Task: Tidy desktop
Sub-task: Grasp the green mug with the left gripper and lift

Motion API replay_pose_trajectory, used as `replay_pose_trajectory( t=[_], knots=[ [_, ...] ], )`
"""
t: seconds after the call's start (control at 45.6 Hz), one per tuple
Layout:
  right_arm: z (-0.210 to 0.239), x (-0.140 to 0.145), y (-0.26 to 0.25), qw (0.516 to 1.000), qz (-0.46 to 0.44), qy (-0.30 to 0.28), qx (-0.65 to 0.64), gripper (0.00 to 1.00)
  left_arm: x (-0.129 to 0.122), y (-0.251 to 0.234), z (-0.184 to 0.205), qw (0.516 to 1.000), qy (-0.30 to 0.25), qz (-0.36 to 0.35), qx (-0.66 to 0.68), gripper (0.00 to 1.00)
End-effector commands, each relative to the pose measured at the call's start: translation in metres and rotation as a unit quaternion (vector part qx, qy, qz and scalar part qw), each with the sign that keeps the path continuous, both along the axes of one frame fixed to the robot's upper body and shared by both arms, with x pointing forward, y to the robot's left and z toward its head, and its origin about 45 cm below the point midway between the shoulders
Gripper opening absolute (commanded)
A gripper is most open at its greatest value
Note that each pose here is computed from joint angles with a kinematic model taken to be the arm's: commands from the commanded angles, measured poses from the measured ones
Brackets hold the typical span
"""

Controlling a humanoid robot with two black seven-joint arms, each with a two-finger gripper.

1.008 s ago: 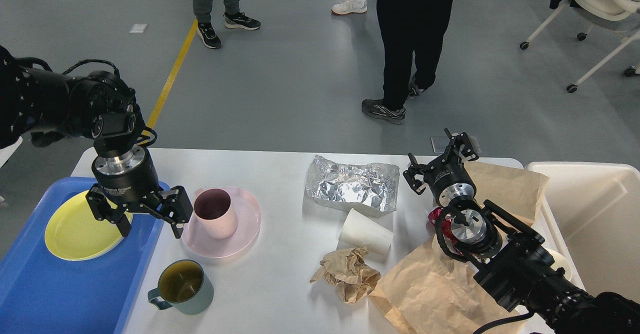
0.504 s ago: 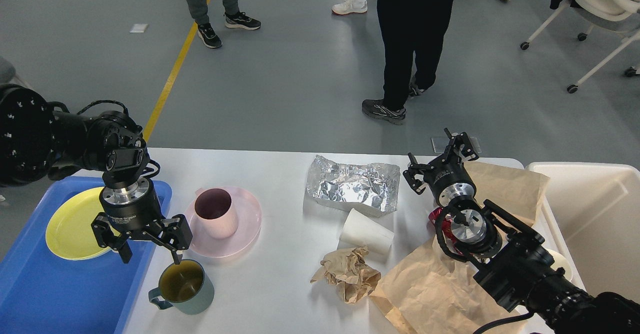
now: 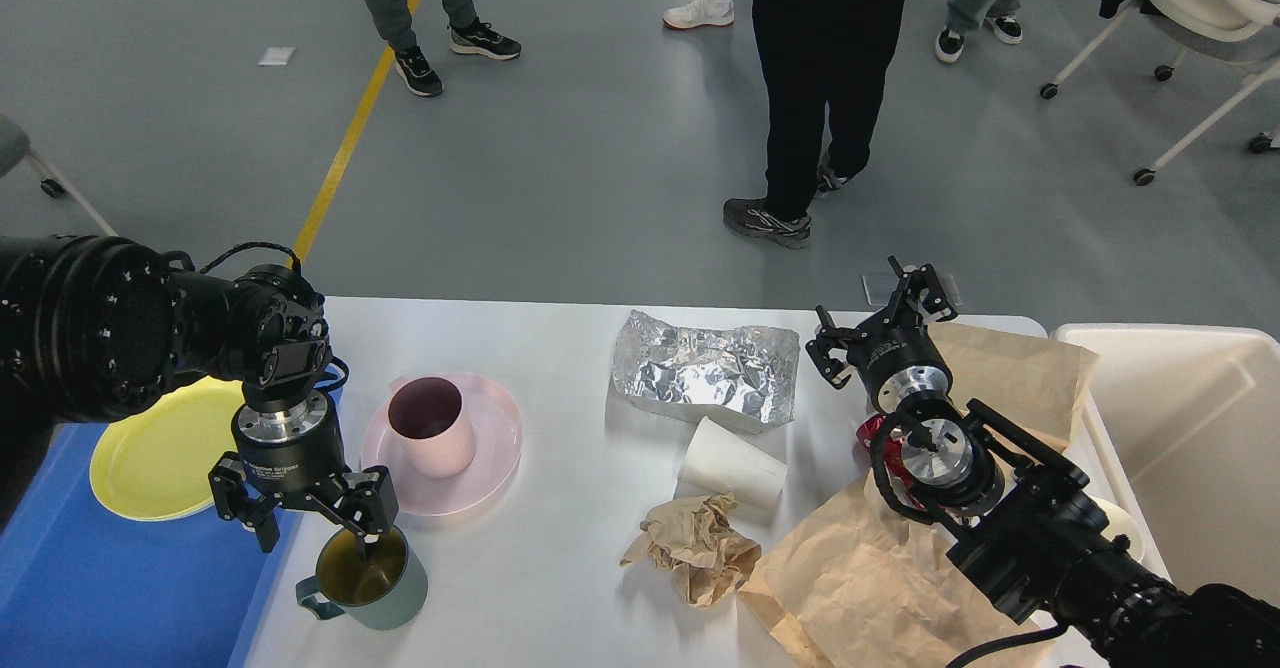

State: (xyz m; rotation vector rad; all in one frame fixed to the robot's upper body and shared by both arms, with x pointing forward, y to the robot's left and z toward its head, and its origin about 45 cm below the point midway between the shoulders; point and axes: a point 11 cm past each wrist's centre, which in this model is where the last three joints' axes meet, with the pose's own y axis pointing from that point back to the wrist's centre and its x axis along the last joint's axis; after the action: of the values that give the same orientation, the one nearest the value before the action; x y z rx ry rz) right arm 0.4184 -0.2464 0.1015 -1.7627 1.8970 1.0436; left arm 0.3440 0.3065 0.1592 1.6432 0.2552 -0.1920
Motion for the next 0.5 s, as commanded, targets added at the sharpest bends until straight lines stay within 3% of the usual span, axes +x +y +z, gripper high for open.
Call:
replay_pose_trajectory(
  t=[0.0,0.175,0.307,0.482],
  knots=[
    [0.000,0.000,0.000,1.000,0.000,0.000,0.000,1.00,0.003,0.001,0.000,1.000,-0.005,-0.002,0.003,0.90],
    [0.000,0.000,0.000,1.000,0.000,0.000,0.000,1.00,0.000,-0.002,-0.011,1.000,-0.008,-0.008,0.000,0.86],
    [0.000,0.000,0.000,1.000,0.000,0.000,0.000,1.00,-0.004,-0.006,-0.022,1.000,-0.002,-0.017,0.002,0.63],
    [0.000,0.000,0.000,1.000,0.000,0.001,0.000,1.00,-0.002,-0.008,-0.025,1.000,-0.007,-0.017,-0.002,0.54]
  ],
)
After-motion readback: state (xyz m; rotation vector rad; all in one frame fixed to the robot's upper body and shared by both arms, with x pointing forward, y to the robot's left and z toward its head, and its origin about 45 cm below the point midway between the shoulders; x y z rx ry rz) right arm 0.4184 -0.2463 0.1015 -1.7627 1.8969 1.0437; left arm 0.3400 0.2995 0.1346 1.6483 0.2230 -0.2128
